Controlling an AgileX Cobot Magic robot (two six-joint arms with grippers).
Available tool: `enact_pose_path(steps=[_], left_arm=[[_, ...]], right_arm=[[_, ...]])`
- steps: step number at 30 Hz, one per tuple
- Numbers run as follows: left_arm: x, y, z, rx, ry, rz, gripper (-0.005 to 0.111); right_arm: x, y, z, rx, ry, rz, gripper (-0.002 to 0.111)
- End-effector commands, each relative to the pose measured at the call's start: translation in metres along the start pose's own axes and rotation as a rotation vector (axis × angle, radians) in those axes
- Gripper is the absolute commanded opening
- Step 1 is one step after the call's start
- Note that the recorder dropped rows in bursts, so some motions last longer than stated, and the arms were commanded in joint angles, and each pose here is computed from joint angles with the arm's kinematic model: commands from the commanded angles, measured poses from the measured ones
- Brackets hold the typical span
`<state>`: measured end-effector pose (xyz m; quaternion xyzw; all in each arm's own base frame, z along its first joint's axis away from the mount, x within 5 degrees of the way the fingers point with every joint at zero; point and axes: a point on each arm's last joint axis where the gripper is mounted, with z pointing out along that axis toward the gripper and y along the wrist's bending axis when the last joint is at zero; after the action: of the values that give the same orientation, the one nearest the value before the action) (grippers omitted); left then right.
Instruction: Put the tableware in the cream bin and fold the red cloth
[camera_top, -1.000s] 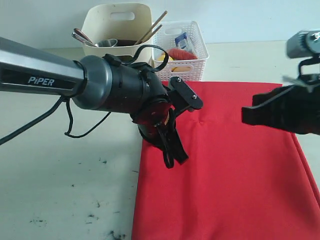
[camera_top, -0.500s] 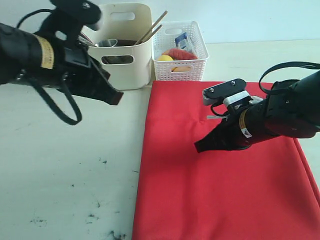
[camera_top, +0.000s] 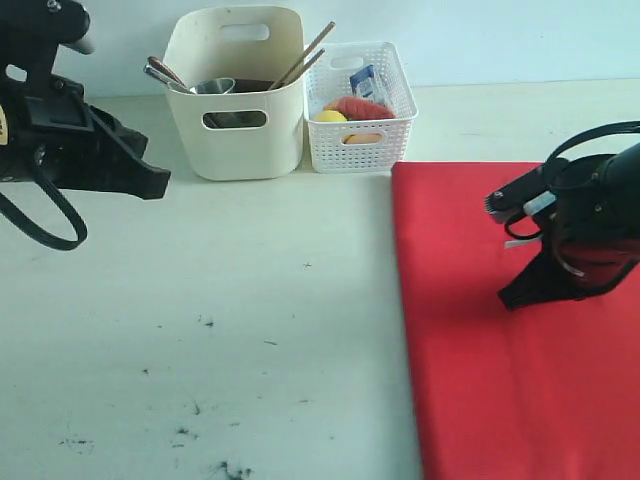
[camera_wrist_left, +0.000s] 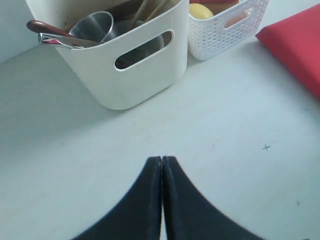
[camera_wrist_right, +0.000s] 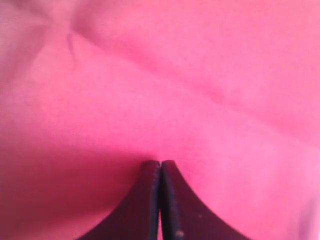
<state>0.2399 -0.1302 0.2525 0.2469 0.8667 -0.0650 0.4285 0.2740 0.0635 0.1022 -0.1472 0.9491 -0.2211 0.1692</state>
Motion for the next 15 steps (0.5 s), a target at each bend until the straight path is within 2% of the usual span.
enact_pose_path(steps=[1, 8, 11, 15], left_arm=[[-0.002, 0.0, -0.002, 0.006, -0.033, -0.006, 0.003], [-0.002, 0.0, -0.002, 0.006, -0.036, -0.006, 0.003], [-0.003, 0.0, -0.002, 0.008, -0.037, -0.009, 0.003], [-0.003, 0.0, -0.002, 0.008, -0.037, -0.009, 0.003]], right_arm=[[-0.001, -0.019, -0.004, 0.05, -0.032, 0.118, 0.0], [-0.007, -0.04, -0.053, -0.017, -0.145, 0.302, 0.0], [-0.003, -0.033, -0.062, -0.142, -0.16, 0.279, 0.0], [0.007, -0.012, -0.054, -0.306, -0.207, 0.215, 0.0]])
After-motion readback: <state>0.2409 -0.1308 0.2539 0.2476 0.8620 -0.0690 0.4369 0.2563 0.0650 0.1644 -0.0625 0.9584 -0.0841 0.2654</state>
